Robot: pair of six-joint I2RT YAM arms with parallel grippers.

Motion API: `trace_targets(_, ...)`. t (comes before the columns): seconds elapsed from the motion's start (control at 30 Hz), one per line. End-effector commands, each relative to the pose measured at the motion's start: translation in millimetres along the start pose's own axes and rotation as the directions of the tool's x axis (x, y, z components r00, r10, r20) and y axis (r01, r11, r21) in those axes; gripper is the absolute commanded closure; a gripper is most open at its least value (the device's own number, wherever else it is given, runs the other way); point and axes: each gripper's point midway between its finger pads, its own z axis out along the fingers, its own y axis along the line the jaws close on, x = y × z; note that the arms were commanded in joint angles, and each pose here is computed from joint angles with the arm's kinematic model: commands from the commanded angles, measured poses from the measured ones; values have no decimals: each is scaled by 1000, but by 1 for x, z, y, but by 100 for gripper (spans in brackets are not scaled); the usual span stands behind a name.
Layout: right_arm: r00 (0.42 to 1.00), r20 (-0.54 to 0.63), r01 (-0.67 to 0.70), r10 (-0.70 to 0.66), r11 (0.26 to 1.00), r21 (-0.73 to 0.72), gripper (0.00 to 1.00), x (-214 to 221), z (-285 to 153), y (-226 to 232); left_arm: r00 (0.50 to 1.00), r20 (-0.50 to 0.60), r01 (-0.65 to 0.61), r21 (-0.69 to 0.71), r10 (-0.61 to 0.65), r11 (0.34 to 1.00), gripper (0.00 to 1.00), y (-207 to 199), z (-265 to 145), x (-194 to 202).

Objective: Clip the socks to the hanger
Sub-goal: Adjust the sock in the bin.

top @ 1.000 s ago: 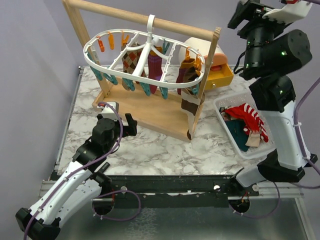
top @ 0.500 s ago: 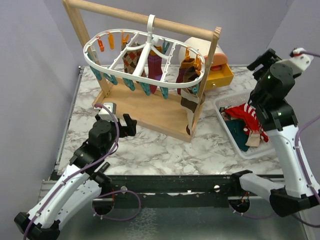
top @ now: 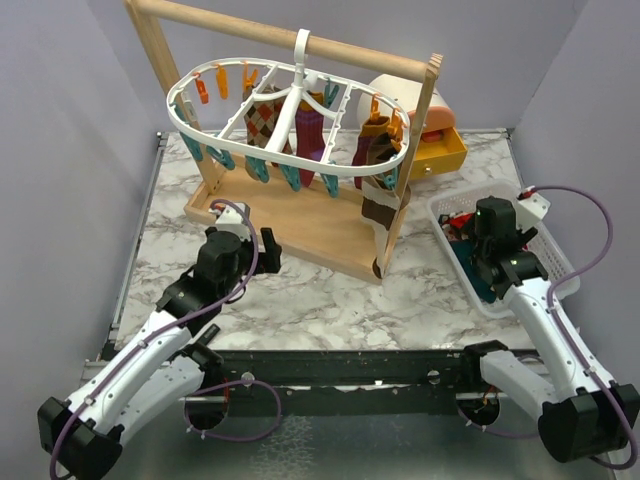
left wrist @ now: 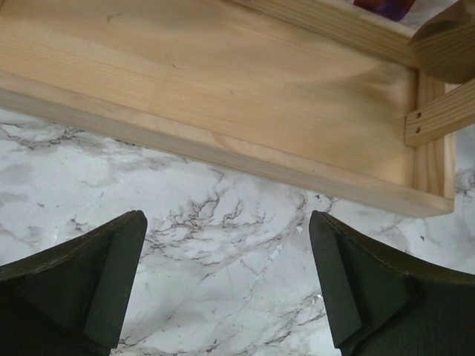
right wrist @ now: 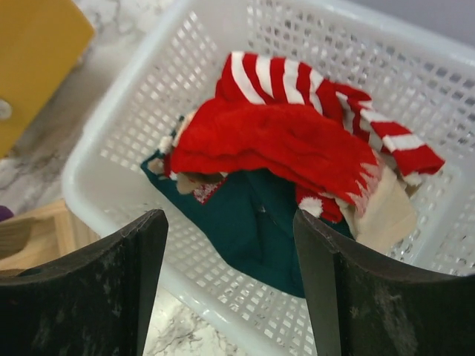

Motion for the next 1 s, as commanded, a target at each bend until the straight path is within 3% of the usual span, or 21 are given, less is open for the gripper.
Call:
trace_targets(0.0,991,-105,-87,88,996,7,27,30,18,-6,998,-61,-24,15,24,1000,1,-5,15,15)
trace_targets(0.13,966,-185,-181,183,983,30,28,49,46,-16,994,-100,-47,6,47,999,1,-5,25,24)
trace_targets(0.47,938,-286,-211,196,977,-23,39,70,83,22,993,-102,-57,-9,55,998,1,-3,27,25)
trace_targets(0.73,892,-410,-200,189,980,15,35,116,103,26,995,-90,-51,-1,50,999,1,-4,26,23)
trace_targets(0.97,890,-437,-89,132,989,117,27,139,120,5,995,-83,-51,-10,50,999,1,-2,26,22)
